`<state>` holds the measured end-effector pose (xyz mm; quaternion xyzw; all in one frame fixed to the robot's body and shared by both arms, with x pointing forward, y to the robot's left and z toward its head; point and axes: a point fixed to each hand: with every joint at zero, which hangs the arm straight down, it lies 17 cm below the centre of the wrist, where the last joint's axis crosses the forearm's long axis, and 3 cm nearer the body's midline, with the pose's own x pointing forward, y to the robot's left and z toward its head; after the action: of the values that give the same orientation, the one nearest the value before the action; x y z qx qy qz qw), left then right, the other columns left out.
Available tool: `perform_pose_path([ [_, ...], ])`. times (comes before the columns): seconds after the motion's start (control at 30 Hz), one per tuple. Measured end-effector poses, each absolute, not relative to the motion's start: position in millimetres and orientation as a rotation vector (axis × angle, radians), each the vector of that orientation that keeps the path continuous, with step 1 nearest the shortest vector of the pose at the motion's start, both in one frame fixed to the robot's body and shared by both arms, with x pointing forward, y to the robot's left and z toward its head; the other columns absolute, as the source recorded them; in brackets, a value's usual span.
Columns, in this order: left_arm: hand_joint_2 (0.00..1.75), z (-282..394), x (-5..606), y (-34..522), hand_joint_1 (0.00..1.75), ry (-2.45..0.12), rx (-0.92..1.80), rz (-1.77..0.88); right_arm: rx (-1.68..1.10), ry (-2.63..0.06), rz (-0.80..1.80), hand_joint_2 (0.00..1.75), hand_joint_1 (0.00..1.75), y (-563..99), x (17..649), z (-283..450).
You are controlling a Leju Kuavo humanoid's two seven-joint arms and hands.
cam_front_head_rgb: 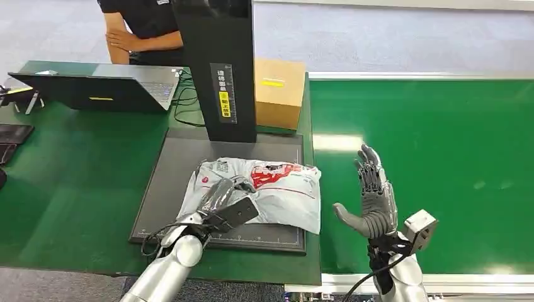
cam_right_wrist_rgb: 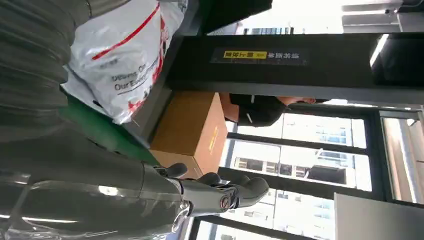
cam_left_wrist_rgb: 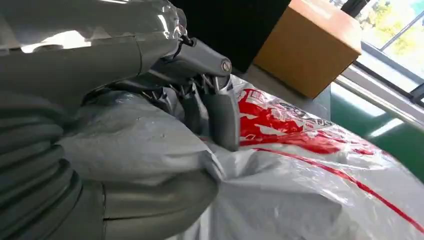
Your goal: Moved the parcel from conveyor to table for the left to box.
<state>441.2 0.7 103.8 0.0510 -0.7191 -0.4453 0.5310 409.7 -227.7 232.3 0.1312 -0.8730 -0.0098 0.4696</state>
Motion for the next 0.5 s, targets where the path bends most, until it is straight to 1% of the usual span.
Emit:
perform_pose_path([
  [0.33,1.75,103,442,1,1.75,-1.716,0.126,-1.060,0.324,-2.139,-0.029,1.75,0.00,-227,410,232],
  [0.5,1.75,114,452,15,1.75,-1.762,0.215,-0.989,0.325,-2.139,-0.030,1.75,0.00,-227,409,232],
])
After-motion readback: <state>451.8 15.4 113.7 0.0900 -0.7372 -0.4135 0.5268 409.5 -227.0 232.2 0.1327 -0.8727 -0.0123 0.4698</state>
